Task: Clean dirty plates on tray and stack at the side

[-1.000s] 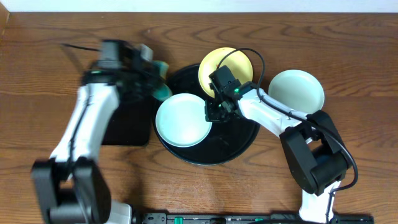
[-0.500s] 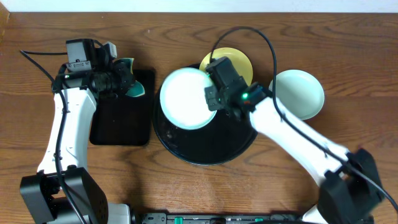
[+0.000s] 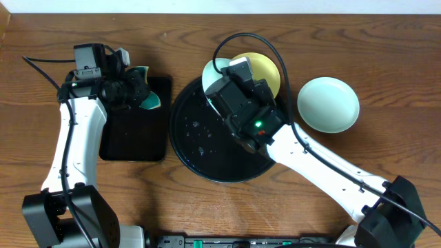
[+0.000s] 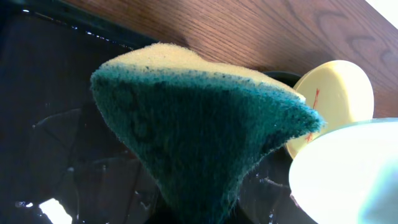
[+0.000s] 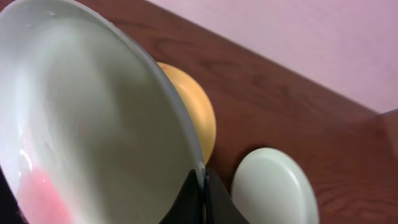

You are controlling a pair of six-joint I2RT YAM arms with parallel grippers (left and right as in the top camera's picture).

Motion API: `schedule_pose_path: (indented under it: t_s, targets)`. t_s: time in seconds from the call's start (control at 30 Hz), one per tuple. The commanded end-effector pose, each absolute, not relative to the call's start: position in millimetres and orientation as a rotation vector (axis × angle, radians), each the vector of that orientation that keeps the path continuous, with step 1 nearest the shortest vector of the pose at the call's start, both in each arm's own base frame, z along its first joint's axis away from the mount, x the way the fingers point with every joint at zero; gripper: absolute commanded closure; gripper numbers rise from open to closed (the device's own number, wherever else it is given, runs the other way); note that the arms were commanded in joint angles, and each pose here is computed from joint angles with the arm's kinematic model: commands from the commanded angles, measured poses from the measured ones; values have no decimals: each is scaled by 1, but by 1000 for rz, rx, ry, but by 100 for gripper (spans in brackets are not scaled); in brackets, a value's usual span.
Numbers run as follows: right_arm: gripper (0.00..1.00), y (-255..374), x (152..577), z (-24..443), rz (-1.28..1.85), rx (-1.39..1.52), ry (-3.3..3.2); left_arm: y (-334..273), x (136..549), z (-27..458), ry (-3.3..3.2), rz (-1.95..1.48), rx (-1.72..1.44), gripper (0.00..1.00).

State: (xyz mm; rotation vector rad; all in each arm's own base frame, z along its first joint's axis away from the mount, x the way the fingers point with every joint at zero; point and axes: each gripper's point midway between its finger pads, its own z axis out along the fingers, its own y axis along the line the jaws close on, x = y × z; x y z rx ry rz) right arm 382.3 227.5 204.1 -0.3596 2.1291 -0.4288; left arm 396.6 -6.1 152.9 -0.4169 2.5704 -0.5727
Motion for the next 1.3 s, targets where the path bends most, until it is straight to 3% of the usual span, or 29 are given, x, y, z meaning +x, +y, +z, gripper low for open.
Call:
schedule_pose_path:
  t_s: [0.0,0.63,0.9,1.27]
  targets:
    - [99,220,384,223,-530,-332,2055,-4,396,148,2581,-560,-425,92]
    - [99,222,392,236,-549,-325,1996,-4,396,148,2581,-561,-425,92]
    - [99,271,379,204,-202,-525,2132,-4,395,148,2584,-561,-426,92]
    - [99,277,377,187,41,-459,2259,-5,390,145,2608,-565,-437,92]
